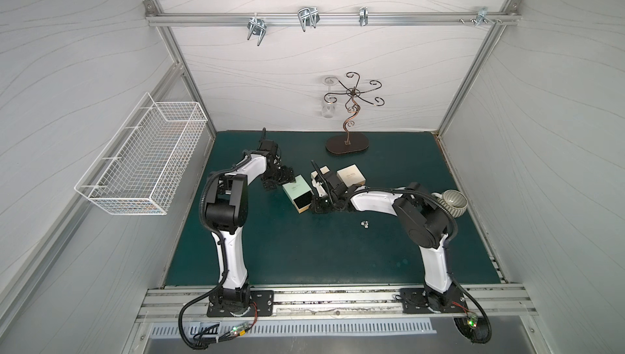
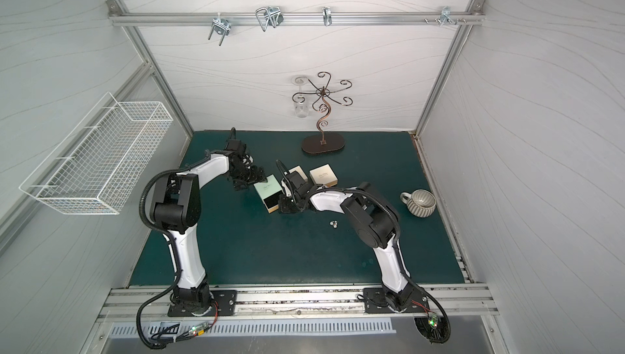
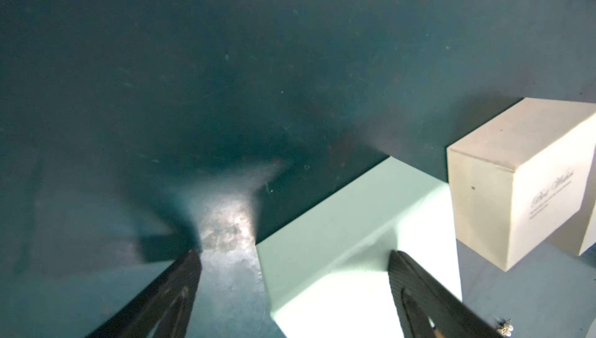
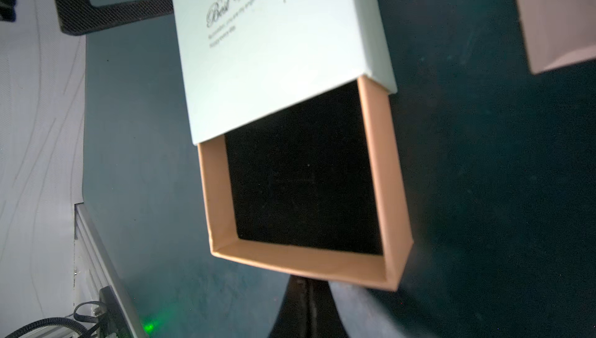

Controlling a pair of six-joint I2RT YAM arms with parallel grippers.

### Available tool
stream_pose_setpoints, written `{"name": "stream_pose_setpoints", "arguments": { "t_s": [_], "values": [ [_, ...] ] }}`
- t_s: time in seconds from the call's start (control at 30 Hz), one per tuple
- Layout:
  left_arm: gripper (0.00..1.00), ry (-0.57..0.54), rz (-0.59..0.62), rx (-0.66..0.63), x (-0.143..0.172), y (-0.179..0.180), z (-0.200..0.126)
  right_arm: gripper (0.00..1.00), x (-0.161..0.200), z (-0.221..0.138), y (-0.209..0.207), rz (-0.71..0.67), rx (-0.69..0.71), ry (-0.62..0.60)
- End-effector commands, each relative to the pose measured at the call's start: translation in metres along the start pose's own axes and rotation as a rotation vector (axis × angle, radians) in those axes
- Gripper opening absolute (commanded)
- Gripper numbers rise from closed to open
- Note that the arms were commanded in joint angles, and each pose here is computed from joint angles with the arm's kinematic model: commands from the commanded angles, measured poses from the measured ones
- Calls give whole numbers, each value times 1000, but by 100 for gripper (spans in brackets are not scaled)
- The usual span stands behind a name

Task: Place the earrings into the drawer-style jewelry box
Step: Open the drawer in the jewelry box.

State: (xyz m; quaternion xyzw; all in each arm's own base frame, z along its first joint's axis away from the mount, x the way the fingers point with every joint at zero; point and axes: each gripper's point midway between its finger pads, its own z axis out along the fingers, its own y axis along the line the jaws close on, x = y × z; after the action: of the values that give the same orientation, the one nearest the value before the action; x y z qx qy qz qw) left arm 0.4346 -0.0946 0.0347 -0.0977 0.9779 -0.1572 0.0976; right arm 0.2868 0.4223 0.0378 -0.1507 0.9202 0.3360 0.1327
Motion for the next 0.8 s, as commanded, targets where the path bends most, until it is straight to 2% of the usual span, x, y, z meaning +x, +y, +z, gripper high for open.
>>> {"name": "stream_pose_setpoints", "arguments": {
  "t_s": [0.0, 0.17, 0.23, 0.37, 0.5, 0.63, 0.77],
  "values": [
    [93, 40, -7, -115, 6, 27, 16, 0, 6, -9, 8, -4, -3, 6],
    [94, 11, 1, -64, 1, 16, 7, 0, 6, -10, 7, -4, 3, 9],
    [94, -7, 8, -39, -2, 9, 0, 7, 6, -12, 7, -10, 11, 7],
    [95, -61, 19, 29, -12, -9, -21, 29, 4, -18, 8, -26, 26, 2],
    [95, -119, 31, 96, -18, -26, -44, 41, 2, -30, 10, -55, 41, -6],
    [95, -164, 41, 158, -17, -39, -66, 46, -3, -51, 10, -91, 63, -18],
    [95, -198, 39, 224, -1, -48, -86, 47, -5, -87, -15, -101, 138, -36]
  ]
}}
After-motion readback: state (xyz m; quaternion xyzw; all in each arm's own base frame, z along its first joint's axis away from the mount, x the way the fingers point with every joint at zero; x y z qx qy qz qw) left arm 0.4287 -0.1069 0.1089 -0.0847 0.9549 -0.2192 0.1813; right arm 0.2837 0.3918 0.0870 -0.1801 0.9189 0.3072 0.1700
